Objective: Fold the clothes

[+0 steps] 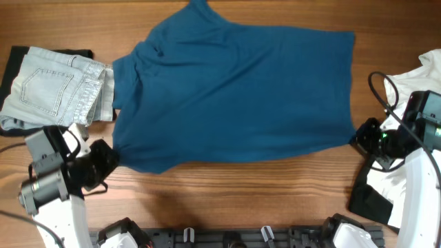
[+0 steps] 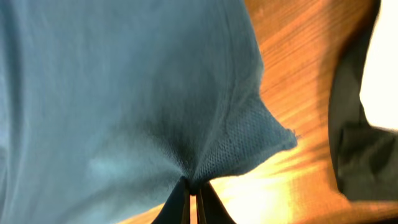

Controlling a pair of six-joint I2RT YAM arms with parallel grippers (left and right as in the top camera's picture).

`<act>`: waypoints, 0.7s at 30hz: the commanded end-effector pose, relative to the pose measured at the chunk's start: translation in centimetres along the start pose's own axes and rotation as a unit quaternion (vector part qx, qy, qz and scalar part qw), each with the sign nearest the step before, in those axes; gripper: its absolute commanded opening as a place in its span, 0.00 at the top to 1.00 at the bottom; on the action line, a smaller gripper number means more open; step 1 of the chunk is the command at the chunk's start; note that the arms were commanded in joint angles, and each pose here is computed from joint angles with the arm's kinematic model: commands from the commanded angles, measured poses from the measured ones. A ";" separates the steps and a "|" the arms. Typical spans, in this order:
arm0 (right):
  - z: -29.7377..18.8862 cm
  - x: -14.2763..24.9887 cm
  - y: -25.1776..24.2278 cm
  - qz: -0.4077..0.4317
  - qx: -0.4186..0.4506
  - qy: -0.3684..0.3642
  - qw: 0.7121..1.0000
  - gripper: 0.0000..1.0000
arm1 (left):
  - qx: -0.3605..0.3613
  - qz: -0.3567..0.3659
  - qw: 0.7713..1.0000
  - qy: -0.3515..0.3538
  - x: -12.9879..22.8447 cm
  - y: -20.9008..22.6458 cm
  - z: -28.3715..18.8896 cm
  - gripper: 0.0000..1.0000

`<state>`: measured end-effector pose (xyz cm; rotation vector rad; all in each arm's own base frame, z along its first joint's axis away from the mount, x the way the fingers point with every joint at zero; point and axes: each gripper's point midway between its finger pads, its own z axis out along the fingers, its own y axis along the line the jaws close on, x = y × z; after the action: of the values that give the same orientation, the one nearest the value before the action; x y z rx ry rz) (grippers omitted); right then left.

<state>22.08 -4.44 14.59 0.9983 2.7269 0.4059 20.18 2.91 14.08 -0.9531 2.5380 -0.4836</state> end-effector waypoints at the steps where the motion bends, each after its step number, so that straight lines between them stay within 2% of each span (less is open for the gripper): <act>1: -1.5 1.0 0.3 -0.008 -0.006 -0.004 1.000 0.96 | 0.014 0.012 0.999 -0.032 0.0 -0.7 -1.7 0.96; 6: -3.2 1.5 0.4 -0.013 -0.002 -0.011 1.000 0.96 | 0.024 0.015 0.998 -0.060 -0.7 -1.6 -3.4 0.96; 10: -2.8 -0.3 0.9 0.007 -0.009 -0.030 0.999 0.96 | 0.038 0.018 0.994 -0.096 -2.9 -2.5 -3.8 0.96; 14: -0.4 -3.5 1.7 0.018 -0.027 -0.029 0.999 0.96 | 0.059 0.044 0.988 -0.137 -6.5 -4.0 -3.2 0.96; 18: 2.8 -5.4 2.7 0.023 -0.055 0.000 0.998 0.96 | 0.078 0.072 0.985 -0.134 -8.3 -5.8 -1.3 0.96; 21: 4.6 -7.3 3.4 0.019 -0.078 -0.004 0.997 0.96 | 0.092 0.098 0.983 -0.122 -9.2 -7.5 1.0 0.96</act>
<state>28.68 -6.12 12.76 1.0155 2.6565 0.5038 28.68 4.86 19.14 -0.7140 2.2698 -0.4560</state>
